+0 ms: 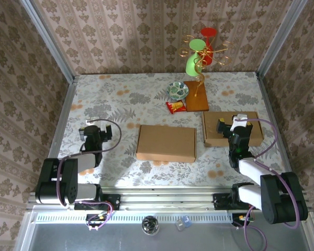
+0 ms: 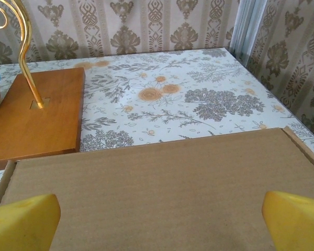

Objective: Fold the paper box

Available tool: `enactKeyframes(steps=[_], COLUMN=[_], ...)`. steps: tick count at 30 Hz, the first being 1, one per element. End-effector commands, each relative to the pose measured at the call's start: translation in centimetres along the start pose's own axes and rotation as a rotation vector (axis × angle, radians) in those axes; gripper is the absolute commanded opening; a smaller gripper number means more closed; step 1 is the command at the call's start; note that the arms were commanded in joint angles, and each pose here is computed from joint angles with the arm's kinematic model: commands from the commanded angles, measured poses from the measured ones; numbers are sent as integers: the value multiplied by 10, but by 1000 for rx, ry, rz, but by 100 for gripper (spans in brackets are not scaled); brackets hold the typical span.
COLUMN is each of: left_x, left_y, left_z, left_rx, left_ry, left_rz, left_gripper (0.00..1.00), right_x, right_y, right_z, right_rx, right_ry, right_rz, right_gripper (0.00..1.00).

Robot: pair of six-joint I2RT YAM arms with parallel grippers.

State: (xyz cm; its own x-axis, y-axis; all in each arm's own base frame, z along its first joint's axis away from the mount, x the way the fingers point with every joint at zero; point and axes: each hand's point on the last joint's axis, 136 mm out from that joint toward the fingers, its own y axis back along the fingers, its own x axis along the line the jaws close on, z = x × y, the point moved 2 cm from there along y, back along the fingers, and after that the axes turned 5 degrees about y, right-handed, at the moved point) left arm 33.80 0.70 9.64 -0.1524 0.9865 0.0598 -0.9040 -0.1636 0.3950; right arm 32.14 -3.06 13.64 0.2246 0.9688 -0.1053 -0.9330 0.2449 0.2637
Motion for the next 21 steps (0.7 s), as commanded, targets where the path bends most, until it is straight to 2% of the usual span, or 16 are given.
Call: enactKeyframes(steps=[1,4,6,8,11,14,16,18,21], left_x=[-4,-1,2,6,14,9,8,7,6], left_y=[-9,-14,-13,-15,-21,-26,-28,-28,-29], left_z=[34,23,19,21,21,21,22,21,22], left_rx=[-159,-238,-185,-209,-170,-146,-134,-131,-131], left_ry=[-8,-6,25,28,71,55,49,42,40], left_rz=[-36,-13,-10,14,7,-12,-17,-19,-21], left_gripper=[100,100,100,100,100,100,100,100,100], right_x=[2,13,22,22,25,28,29,30,30], right_y=[-2,-12,-17,-19,-25,-33,-36,-38,-41], right_z=[8,12,9,8,3,-12,-10,-13,-12], right_rx=[-52,-73,-70,-84,-77,-59,-79,-29,-27], right_ry=[2,-41,-6,-6,5,12,17,21,18], right_rz=[20,73,91,82,92,92,83,85,78], right_gripper=[100,100,100,100,100,100,100,100,100])
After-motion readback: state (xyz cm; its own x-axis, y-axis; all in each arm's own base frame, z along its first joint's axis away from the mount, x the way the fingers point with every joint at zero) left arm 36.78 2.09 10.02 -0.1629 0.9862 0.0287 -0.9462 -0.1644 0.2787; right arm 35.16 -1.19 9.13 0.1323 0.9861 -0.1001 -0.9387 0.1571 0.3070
